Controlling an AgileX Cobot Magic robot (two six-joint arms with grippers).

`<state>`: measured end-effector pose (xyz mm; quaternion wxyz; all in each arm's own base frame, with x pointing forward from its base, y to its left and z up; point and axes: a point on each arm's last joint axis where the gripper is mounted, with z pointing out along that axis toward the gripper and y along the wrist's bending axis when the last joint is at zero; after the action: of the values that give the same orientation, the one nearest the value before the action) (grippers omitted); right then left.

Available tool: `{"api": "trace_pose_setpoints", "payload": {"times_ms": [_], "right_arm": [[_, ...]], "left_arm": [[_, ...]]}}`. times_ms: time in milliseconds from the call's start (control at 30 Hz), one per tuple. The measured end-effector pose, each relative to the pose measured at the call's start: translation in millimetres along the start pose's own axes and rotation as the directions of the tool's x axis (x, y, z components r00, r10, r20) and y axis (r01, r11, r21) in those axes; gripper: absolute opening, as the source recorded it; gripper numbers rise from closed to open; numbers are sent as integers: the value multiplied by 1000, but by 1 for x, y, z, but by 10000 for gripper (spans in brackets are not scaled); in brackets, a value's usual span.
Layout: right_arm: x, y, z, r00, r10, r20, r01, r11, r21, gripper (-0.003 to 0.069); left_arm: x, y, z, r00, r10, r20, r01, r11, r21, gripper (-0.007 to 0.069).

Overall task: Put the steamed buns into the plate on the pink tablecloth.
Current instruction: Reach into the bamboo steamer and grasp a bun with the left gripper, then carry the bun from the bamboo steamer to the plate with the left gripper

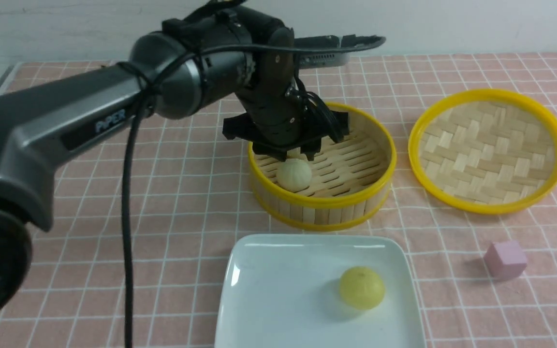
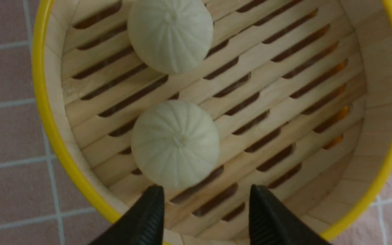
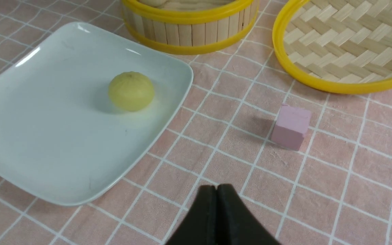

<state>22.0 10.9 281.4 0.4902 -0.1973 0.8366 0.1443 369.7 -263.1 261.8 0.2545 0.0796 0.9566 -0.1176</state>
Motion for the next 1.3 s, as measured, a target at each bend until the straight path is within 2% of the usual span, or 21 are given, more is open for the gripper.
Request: {"api": "trace_pose_setpoints", "payload": {"times_ms": [167, 300, 400, 500, 533, 567, 600, 700, 767, 800, 900, 967, 1033, 1100, 1133, 1200, 1300], "right_arm": [[0, 0, 0, 1000, 0, 0, 0, 1000, 0, 8], [0, 0, 0, 1000, 0, 0, 0, 1000, 0, 14], [0, 0, 0, 1000, 0, 0, 0, 1000, 0, 16], [0, 0, 0, 1000, 0, 0, 0, 1000, 0, 18], [0, 0, 0, 1000, 0, 0, 0, 1000, 0, 18], [0, 0, 0, 1000, -1, 0, 1, 1000, 1, 19], [0, 0, 0, 1000, -1, -1, 1, 1000, 2, 20], [2, 0, 2, 1000, -2, -7, 2, 1000, 3, 22], [4, 0, 4, 1000, -2, -11, 2, 1000, 3, 24], [4, 0, 4, 1000, -2, -11, 2, 1000, 3, 24], [4, 0, 5, 1000, -3, -3, 3, 1000, 3, 31], [3, 0, 5, 1000, -3, -2, 3, 1000, 2, 32], [3, 0, 5, 1000, -3, -2, 3, 1000, 2, 35], [3, 0, 5, 1000, -3, -2, 3, 1000, 2, 38], [3, 0, 5, 1000, -3, -2, 3, 1000, 2, 38], [4, 0, 6, 1000, -3, 1, 3, 1000, 2, 41], [4, 0, 7, 1000, -3, 3, 3, 1000, 3, 44]], "left_arm": [[-1, 1, 19, 999, 34, 19, -33, 999, -28, 412], [4, 6, 47, 996, 85, 9, -84, 993, -78, 372], [8, 8, 58, 997, 76, -12, -77, 993, -90, 297], [8, 8, 56, 998, 57, -18, -58, 994, -89, 131], [7, 7, 55, 998, 54, -18, -55, 995, -87, 108], [5, 6, 44, 998, 54, -19, -56, 995, -77, 49], [3, 5, 34, 998, 56, -21, -57, 996, -68, 36], [-5, 1, -6, 997, 70, -17, -70, 997, -43, 29], [-11, 1, -57, 996, 89, 6, -89, 996, -24, 29], [-12, 1, -66, 996, 92, 17, -92, 996, -20, 29], [-2, 11, -146, 992, 123, 8, -123, 992, -30, 29], [5, 15, -159, 992, 123, -6, -123, 992, -32, 29], [24, 21, -159, 990, 119, -73, -121, 992, -30, 29], [50, 23, -140, 977, 125, -171, -132, 991, -25, 29], [50, 22, -140, 977, 128, -171, -133, 991, -23, 29], [81, 16, -102, 963, 142, -230, -142, 990, 14, 31], [103, 8, -71, 962, 145, -232, -138, 989, 46, 40]]}}
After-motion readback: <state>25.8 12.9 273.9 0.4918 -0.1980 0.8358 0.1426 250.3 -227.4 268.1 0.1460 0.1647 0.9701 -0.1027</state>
